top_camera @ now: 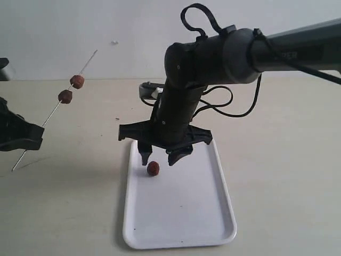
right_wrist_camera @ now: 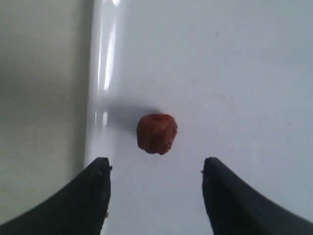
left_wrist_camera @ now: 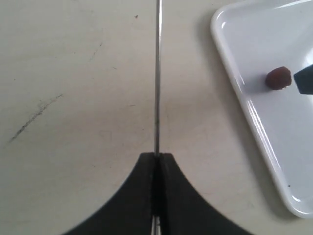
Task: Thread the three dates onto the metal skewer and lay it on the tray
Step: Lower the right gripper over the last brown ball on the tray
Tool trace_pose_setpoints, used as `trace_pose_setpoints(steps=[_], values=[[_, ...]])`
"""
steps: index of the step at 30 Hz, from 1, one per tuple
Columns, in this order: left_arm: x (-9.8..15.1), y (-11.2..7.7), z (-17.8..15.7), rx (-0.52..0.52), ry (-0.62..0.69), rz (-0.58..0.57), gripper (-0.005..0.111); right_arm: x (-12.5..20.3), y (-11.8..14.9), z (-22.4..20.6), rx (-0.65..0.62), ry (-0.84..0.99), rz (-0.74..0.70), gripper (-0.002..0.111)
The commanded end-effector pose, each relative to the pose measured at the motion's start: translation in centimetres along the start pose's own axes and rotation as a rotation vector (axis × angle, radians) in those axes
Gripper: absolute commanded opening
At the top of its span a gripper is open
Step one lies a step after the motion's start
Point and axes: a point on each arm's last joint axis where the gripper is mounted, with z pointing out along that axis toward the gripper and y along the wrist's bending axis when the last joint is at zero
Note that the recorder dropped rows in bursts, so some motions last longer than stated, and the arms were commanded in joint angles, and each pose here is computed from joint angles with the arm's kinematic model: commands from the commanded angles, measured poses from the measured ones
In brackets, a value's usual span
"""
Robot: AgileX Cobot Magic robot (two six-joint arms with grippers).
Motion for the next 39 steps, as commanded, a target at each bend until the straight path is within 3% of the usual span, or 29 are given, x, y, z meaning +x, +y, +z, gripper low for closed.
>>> trace_pose_setpoints(steps=[1,13,17,21,28,39], values=[[-0.1,0.0,-0.3,-0.003,-0.017,-0.014,0.000,0.0,-0.2,1.2,0.007,0.012,0.026,0.059],[0.0,0.0,-0.3,0.002,-0.011,-0.015,0.000,0.0,0.0,0.8,-0.017,0.014,0.072,0.058],[0.0,0.0,-0.3,0.004,-0.009,-0.015,0.000,-0.8,0.1,-0.1,0.045,-0.033,0.003,0.059],[0.0,0.0,-0.3,0.006,-0.010,-0.019,0.000,-1.8,0.6,-1.3,0.093,-0.089,0.023,0.059],[0.0,-0.1,-0.3,0.008,-0.011,-0.022,0.000,-1.9,0.4,0.4,0.118,-0.037,0.033,0.059],[-0.1,0.0,-0.3,0.008,-0.019,-0.028,0.000,-0.7,2.4,2.3,0.115,-0.041,-0.006,0.058]])
